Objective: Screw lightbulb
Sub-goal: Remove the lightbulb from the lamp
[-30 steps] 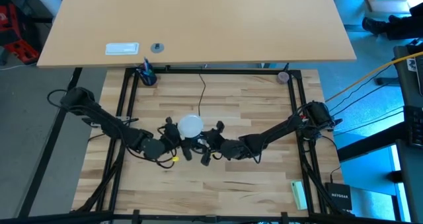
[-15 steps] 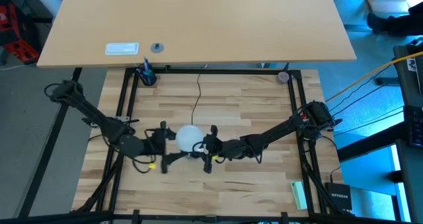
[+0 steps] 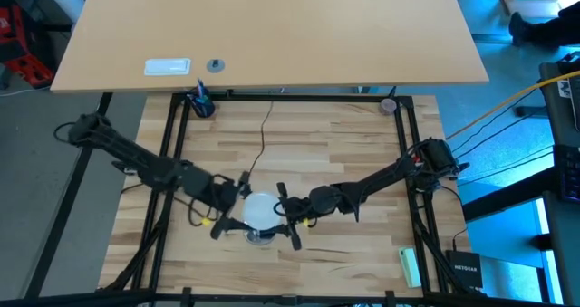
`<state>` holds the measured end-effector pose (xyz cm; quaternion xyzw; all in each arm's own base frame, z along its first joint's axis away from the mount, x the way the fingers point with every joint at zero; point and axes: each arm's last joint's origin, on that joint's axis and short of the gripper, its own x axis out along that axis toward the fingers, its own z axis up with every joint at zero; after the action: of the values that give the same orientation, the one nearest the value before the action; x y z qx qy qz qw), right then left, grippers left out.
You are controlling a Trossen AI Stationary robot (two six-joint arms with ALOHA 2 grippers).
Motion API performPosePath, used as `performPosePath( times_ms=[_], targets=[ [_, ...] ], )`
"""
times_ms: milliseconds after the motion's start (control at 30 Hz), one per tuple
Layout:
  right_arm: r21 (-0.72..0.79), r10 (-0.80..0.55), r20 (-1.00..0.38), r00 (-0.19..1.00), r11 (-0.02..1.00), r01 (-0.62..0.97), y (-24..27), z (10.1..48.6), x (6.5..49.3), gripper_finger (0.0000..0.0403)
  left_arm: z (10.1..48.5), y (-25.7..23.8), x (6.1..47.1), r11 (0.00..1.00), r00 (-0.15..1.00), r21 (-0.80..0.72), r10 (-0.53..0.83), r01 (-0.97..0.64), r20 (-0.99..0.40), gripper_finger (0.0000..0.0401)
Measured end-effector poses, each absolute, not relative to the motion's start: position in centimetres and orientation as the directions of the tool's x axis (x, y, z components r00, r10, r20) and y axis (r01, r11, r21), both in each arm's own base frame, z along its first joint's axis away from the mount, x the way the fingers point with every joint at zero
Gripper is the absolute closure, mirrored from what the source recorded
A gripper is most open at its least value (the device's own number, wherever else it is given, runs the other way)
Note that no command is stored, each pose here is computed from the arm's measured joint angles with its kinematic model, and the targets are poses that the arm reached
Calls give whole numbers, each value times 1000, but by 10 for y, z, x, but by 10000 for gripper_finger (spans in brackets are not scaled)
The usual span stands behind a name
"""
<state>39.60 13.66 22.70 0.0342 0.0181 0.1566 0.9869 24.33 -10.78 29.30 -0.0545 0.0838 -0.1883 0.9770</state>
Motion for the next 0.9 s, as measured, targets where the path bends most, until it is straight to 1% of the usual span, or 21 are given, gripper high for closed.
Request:
performPosePath(
  times_ms=[167,267,367,467,533,600,733,833,900],
  targets=[
    [73,339,-27,940,939,-337,138,227,396,233,288,-96,263,835,840,-190,-537,516,-76,123],
    [74,359,-26,933,932,-356,138,227,395,233,284,-89,269,769,775,-219,-627,601,-73,123],
    [74,366,-28,930,929,-363,139,227,395,233,282,-84,273,726,736,-238,-674,645,-63,123],
    [74,367,-28,930,928,-364,138,226,395,233,279,-84,275,725,733,-239,-676,647,-67,133],
    [74,366,-31,930,929,-363,138,226,395,233,278,-84,276,726,734,-236,-676,646,-68,156],
    [73,350,-43,936,935,-347,138,225,395,233,279,-85,276,730,739,-234,-671,642,-66,191],
    [86,305,-69,950,950,-299,137,222,396,233,278,-88,276,772,780,-236,-621,591,-76,268],
    [89,237,-98,967,969,-229,136,220,396,233,275,-92,275,821,830,-261,-547,507,-109,271],
    [80,144,-129,981,988,-134,134,216,395,233,272,-97,274,881,884,-254,-443,399,-149,271]
  ],
)
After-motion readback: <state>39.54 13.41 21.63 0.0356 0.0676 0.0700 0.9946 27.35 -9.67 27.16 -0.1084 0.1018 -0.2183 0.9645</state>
